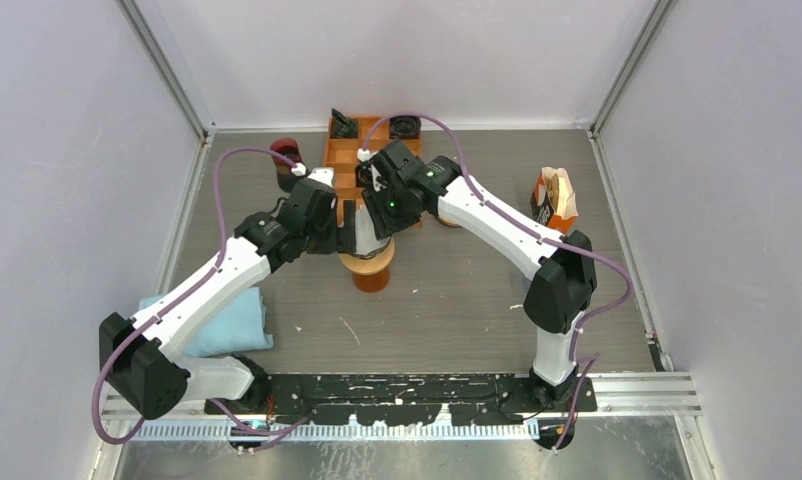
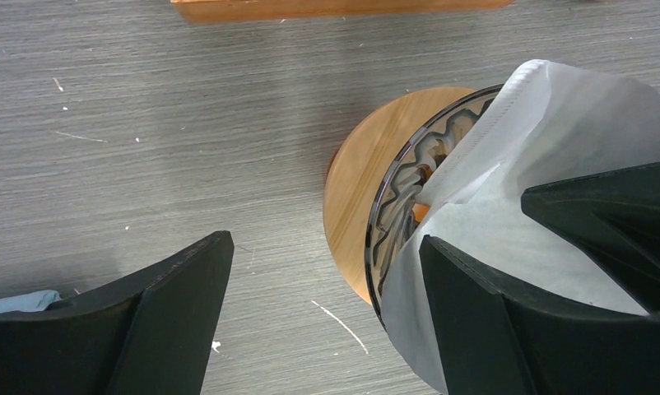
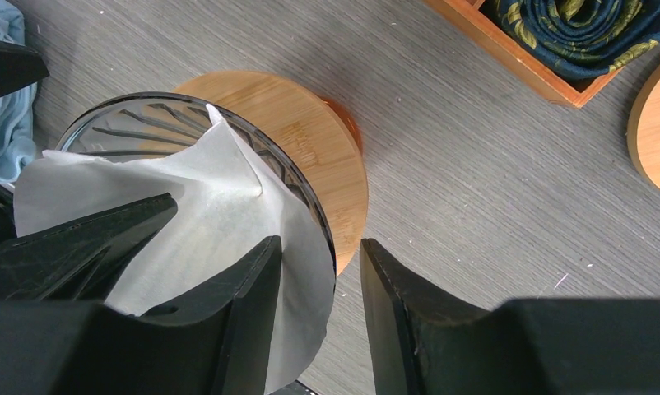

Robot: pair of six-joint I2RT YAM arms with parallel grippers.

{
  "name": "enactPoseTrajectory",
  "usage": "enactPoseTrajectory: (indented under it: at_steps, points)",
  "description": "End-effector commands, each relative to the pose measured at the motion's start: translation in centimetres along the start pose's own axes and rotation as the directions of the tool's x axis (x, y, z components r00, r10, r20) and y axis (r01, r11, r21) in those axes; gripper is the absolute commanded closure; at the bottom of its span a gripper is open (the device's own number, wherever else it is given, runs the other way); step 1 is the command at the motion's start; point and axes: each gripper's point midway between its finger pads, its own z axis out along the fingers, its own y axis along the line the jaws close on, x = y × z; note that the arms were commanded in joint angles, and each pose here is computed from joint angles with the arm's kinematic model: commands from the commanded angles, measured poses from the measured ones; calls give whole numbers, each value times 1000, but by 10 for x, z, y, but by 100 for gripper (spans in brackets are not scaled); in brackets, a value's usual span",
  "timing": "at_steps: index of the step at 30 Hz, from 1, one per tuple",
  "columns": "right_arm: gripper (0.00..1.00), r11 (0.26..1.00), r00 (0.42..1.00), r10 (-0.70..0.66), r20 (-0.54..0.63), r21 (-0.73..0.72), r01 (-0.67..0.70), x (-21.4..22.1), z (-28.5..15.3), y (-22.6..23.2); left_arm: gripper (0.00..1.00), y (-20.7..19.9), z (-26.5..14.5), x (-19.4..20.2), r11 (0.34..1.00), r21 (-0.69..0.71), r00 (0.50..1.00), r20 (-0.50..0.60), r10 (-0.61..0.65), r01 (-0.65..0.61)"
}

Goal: Place the coffee filter in the dripper
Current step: Place the coffee filter in the coffee dripper, then adjust the coffee filter in the coffee dripper.

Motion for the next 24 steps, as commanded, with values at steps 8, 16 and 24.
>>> enactPoseTrajectory:
  at_steps: [8, 16, 24]
  points:
    - [51, 1000, 995, -19, 96, -24, 21, -23, -20, 6, 5, -10, -20, -21, 993, 105, 997, 59, -52, 45]
    - [51, 999, 996, -18, 82, -36, 21, -20, -15, 8, 1, -20, -23, -37, 982, 179, 993, 89, -71, 54]
    - [50, 999, 996, -15, 84, -38, 19, -21, -14, 9, 1, -26, -1, -43, 980, 192, 997, 56, -58, 46]
